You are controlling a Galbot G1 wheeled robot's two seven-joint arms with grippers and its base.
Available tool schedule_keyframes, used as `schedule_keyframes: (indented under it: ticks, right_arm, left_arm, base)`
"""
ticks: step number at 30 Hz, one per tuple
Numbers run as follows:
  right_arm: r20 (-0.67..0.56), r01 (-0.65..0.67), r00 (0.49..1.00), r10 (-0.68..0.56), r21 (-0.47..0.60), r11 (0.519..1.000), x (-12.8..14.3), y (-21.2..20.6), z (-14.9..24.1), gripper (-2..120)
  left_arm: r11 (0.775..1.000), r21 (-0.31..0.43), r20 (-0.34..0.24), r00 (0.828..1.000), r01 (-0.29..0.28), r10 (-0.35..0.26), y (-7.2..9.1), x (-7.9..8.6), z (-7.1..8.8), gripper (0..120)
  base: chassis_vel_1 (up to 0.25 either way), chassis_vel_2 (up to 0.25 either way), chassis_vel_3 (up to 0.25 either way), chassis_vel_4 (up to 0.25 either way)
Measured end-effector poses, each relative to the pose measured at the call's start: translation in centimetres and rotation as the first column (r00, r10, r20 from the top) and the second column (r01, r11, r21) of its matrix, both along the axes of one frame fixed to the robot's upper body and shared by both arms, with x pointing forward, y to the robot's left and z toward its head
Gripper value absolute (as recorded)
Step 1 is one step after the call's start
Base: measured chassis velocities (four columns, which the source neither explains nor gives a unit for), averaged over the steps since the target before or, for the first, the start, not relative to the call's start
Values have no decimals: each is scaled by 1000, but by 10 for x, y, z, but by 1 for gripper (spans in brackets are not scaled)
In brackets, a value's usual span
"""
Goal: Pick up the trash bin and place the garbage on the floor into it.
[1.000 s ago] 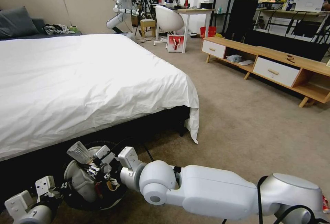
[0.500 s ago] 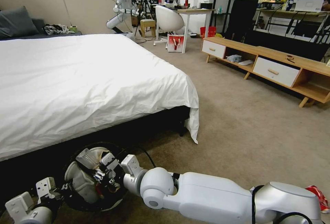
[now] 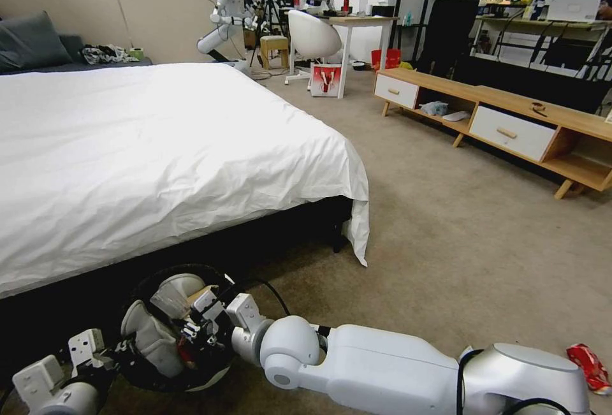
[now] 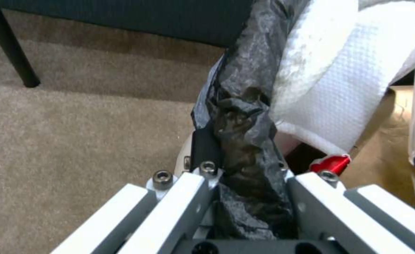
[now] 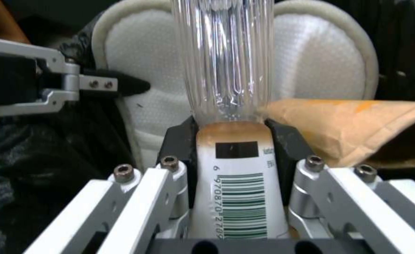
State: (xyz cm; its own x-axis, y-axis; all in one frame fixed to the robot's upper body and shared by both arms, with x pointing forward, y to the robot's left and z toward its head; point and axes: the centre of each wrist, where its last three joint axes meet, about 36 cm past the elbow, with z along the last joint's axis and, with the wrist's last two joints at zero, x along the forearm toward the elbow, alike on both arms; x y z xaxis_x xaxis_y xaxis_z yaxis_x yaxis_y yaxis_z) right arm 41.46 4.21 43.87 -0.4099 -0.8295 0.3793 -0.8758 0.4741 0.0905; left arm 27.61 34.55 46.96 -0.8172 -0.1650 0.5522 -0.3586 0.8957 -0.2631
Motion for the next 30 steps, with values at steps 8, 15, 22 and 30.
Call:
schedule_keyframes:
  ticks: [8,15,22,30]
  right_arm:
    - [2,-7,1000,7,6,1000,-3,-2,3,32]
    - [10,-11,1000,11,16,1000,-4,-3,9,55]
    - [20,-10,1000,9,21,1000,-3,-7,16,82]
    - [24,-3,1000,3,27,1000,-3,-10,20,100]
  left_arm:
    - [1000,1,-3,1000,2,-2,-1,0,-1,3]
    - [1000,2,-4,1000,3,-3,-1,-1,-1,3]
    - [1000,4,-3,1000,3,-3,-1,-1,0,3]
    - [1000,4,-5,1000,3,-3,-1,-1,-1,3]
  base:
    - [0,0,0,0]
    - [0,0,0,0]
    - [0,0,0,0]
    - [0,0,0,0]
